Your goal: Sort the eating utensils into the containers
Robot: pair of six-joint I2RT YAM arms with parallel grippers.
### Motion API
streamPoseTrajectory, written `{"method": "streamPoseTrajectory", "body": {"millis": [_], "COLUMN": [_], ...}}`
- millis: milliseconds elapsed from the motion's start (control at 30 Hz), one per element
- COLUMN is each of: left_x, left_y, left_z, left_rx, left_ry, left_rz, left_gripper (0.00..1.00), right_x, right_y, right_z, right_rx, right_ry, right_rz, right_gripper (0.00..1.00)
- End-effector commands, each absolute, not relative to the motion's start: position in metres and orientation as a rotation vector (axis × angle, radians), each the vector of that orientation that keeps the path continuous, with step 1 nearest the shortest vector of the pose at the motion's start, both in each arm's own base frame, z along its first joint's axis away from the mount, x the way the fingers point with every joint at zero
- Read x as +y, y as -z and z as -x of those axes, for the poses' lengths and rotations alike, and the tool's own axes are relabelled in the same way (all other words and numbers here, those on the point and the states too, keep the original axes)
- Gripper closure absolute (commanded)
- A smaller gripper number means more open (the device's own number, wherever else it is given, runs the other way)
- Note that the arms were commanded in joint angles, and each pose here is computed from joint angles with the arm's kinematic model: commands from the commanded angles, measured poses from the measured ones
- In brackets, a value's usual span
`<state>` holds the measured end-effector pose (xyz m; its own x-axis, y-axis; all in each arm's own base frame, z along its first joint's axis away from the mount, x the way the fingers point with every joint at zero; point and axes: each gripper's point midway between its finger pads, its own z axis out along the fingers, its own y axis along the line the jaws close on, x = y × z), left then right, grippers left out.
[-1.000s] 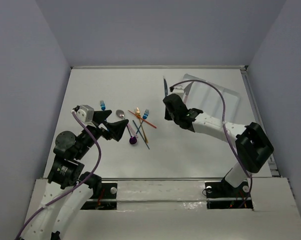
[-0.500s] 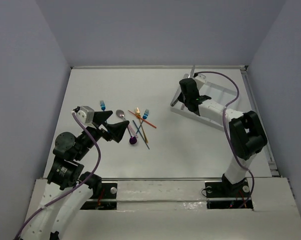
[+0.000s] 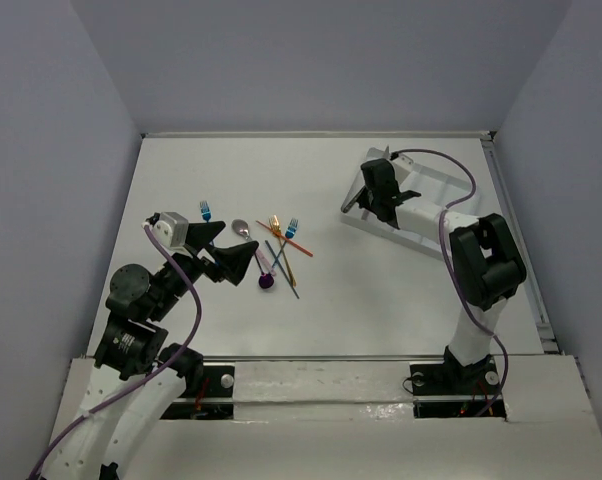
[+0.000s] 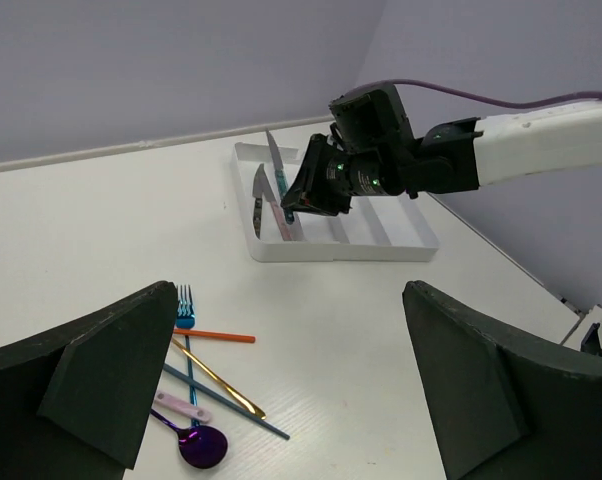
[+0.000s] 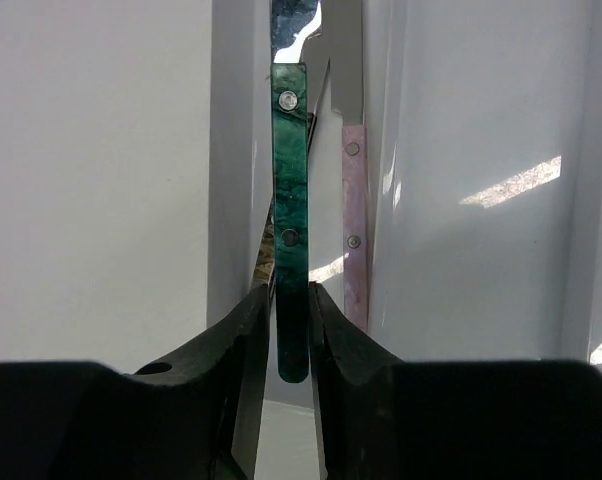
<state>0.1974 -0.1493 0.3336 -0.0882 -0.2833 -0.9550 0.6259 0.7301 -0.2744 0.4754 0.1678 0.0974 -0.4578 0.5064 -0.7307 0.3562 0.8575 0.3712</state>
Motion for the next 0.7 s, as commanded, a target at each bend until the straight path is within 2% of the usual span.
{"method": "streamPoseTrajectory", "body": {"millis": [0, 33, 67, 167, 200, 300, 400, 533, 633, 667], "left_x": [-0.150, -0.150, -0.150, -0.150, -0.150, -0.150, -0.149, -0.148, -0.147, -0.147], "left_y": [-0.345, -0.345, -0.345, -0.345, -0.344, -0.345, -0.345, -0.339, -0.340, -0.340], "left_z": [-0.195, -0.195, -0.195, -0.195, -0.195, -0.195, -0.196, -0.197, -0.198, -0.199], "left_rx": [1.429, 1.430, 1.430, 1.430, 1.431, 1.430, 1.428, 1.453, 1.453, 1.455], "left_ry": [0.784, 0.785, 0.785, 0.784, 0.785, 0.783, 0.777, 0.769, 0.763, 0.762], "left_rz": [-0.301, -0.303, -0.303, -0.304, -0.305, -0.302, -0.297, -0.294, -0.289, -0.288], "left_gripper": [0.01, 0.01, 0.01, 0.01, 0.01, 0.01, 0.01, 0.01, 0.01, 0.01], "right_x": [0.181, 0.181, 0.181, 0.182, 0.182, 0.182, 0.204, 0.271, 0.304, 0.317], "right_y": [-0.120, -0.119, -0.118, -0.121, -0.124, -0.138, -0.162, -0.168, -0.158, -0.150], "right_z": [-0.491, -0.489, -0.488, -0.486, -0.485, -0.482, -0.473, -0.424, -0.392, -0.378], "right_rx": [2.023, 2.030, 2.035, 2.040, 2.035, 2.023, 1.993, 2.034, 2.062, 2.078], "right_ry": [-0.300, -0.300, -0.301, -0.310, -0.313, -0.326, -0.412, -0.468, -0.495, -0.497], "right_rz": [-0.641, -0.636, -0.631, -0.609, -0.604, -0.568, -0.425, -0.116, 0.123, 0.233], "right_gripper": [0.68, 0.68, 0.62, 0.59, 0.54, 0.53, 0.53, 0.53, 0.59, 0.65]}}
